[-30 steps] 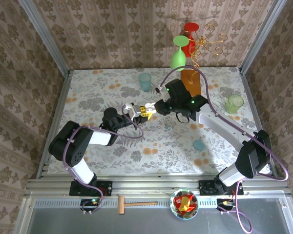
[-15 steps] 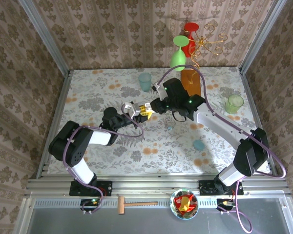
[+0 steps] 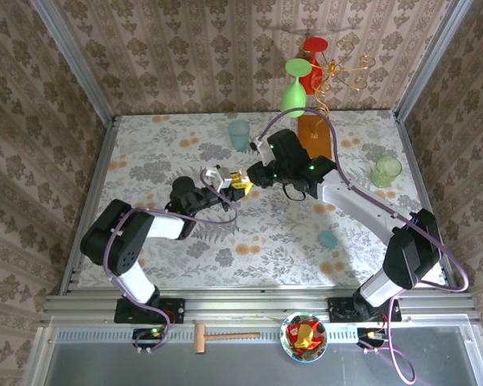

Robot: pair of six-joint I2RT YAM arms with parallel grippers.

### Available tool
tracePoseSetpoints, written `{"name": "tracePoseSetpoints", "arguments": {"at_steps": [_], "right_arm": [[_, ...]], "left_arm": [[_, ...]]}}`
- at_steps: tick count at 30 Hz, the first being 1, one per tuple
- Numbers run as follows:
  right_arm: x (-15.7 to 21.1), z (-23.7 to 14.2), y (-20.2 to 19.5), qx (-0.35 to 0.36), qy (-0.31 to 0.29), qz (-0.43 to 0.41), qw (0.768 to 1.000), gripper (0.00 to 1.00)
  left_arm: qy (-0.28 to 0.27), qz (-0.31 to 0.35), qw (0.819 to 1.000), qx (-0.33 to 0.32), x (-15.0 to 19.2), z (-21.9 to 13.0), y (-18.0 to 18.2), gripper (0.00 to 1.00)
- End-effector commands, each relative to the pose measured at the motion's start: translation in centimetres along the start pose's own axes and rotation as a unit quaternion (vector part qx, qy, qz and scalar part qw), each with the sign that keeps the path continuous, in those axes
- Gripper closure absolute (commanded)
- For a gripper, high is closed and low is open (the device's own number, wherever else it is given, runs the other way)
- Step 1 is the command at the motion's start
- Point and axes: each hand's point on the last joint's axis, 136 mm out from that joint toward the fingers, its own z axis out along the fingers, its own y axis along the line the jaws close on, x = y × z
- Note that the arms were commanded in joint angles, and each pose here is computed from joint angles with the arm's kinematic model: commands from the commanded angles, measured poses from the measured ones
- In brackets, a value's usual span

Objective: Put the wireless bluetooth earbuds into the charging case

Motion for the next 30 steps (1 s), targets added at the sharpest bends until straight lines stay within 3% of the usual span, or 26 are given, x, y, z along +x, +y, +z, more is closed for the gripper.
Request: {"name": "tracePoseSetpoints", "arguments": {"at_steps": [1,9,20,25,30], "right_arm": [[0.0,-0.1,0.2,-0.003,-0.01,0.008,1.0,0.75],[0.4,-0.2,0.1,-0.004,-0.014,0.012,1.0,0.74],[-1.8,-2.9,0.4,-0.005,-0.067,0.017,0.998,0.45],[-3.0,-4.6,0.6,-0.009,-0.108,0.033,0.994,0.38],[-3.8,-5.4,0.4,-0.033,-0.109,0.083,0.99,0.34]], "left_arm": [[-0.043,0.011,0.999,-0.013,-3.7,0.2,0.5,1.0],[-0.051,0.014,0.998,-0.017,-4.5,0.2,0.4,1.0],[-0.046,0.02,0.999,-0.017,-4.0,0.2,0.4,1.0],[-0.039,0.036,0.999,-0.007,-3.3,0.2,0.2,1.0],[-0.031,0.089,0.995,0.032,-2.5,-0.1,-1.4,1.0]]}}
